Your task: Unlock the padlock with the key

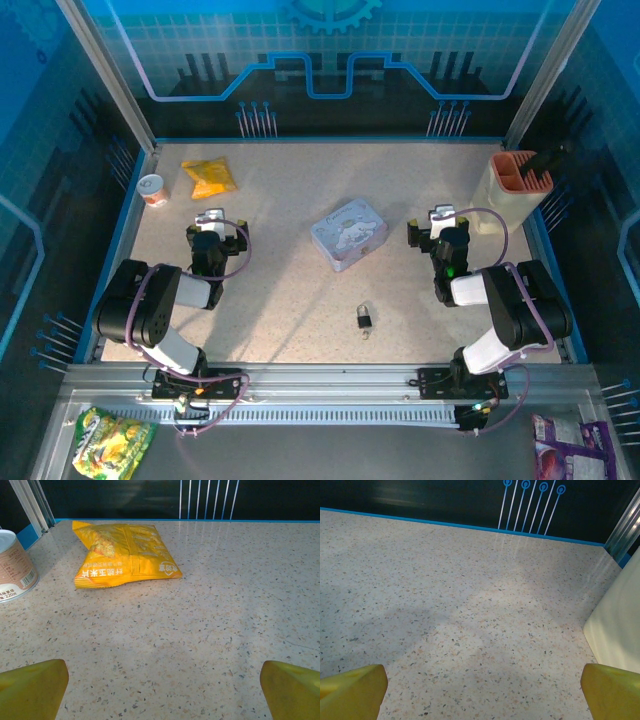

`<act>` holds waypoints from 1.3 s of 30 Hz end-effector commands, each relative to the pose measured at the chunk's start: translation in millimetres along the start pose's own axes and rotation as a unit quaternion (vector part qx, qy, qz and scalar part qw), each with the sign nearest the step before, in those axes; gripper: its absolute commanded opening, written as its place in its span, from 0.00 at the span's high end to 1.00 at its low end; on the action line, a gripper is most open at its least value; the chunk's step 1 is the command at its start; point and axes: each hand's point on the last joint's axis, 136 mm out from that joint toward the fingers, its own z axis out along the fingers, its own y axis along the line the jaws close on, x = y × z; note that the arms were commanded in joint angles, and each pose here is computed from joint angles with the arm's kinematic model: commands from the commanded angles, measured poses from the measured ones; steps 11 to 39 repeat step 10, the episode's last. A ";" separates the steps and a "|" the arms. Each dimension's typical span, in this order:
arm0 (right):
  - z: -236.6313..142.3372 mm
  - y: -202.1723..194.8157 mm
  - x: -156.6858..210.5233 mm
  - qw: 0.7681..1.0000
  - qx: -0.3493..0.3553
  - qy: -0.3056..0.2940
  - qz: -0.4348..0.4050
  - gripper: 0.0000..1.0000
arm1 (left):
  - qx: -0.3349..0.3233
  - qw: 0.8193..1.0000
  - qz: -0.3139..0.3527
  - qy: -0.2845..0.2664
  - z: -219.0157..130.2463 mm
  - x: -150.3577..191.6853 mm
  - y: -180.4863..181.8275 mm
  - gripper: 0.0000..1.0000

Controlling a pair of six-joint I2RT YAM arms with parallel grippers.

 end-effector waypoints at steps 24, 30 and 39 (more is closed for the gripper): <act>1.3 -4.5 -3.3 1.000 -0.003 -0.001 0.016 0.00 | 0.002 1.000 -0.009 -0.015 -0.1 -11.4 0.7 0.01; 1.3 -4.5 -3.3 1.000 -0.003 -0.001 0.016 0.00 | 0.002 1.000 -0.009 -0.015 -0.1 -11.4 0.7 0.01; 1.3 -4.5 -3.3 1.000 -0.003 -0.001 0.016 0.00 | 0.002 1.000 -0.009 -0.015 -0.1 -11.4 0.7 0.01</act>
